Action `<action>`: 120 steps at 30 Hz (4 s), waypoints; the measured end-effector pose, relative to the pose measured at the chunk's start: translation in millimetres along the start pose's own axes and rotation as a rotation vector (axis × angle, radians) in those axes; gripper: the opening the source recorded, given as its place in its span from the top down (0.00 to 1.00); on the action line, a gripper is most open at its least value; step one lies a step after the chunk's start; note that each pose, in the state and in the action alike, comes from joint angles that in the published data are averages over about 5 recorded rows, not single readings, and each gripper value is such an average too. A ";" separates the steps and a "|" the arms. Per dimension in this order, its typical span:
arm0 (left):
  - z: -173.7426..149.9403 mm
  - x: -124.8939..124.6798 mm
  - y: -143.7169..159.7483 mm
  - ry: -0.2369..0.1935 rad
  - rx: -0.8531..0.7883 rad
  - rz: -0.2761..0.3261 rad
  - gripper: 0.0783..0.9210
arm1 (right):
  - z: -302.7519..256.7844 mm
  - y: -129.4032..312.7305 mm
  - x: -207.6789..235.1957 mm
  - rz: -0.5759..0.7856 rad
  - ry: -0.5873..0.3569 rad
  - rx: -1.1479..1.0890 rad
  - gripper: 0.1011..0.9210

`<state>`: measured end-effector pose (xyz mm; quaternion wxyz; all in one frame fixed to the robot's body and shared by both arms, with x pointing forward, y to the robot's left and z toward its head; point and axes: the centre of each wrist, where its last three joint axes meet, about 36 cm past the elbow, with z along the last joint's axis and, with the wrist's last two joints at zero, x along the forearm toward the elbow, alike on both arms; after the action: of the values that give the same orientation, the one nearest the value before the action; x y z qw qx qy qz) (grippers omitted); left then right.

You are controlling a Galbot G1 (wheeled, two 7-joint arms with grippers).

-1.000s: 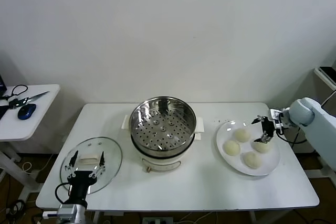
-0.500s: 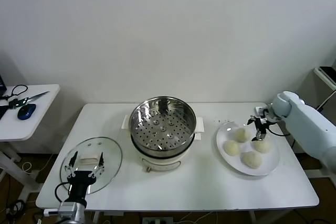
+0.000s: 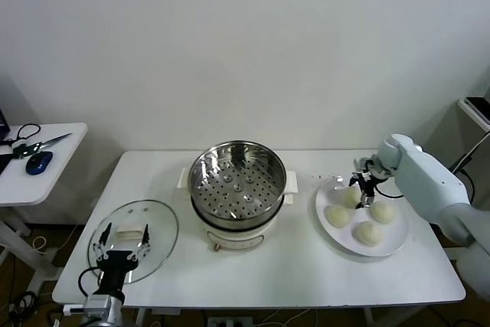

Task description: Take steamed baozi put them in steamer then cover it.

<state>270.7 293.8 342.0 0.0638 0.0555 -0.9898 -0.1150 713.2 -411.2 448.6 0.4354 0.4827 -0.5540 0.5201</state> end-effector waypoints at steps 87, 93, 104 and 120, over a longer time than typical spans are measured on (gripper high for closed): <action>-4.5 21.0 -4.2 0.065 0.052 0.000 0.12 | -456.3 -14.4 93.0 0.077 0.143 1.521 0.21; -4.3 23.0 -4.6 0.068 0.052 -0.001 0.12 | -452.7 -15.8 97.8 0.083 0.142 1.514 0.12; -7.6 27.5 -6.4 0.065 0.044 0.003 0.12 | -423.2 -21.5 146.9 0.146 0.113 1.468 0.12; -15.5 34.7 -6.3 0.046 0.050 0.002 0.12 | -217.1 -7.1 196.5 0.147 -0.054 0.656 0.12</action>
<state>239.2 280.0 359.4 0.0854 0.0587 -0.9906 -0.0888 685.5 -210.9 660.5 0.2036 0.5693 -0.4018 0.6877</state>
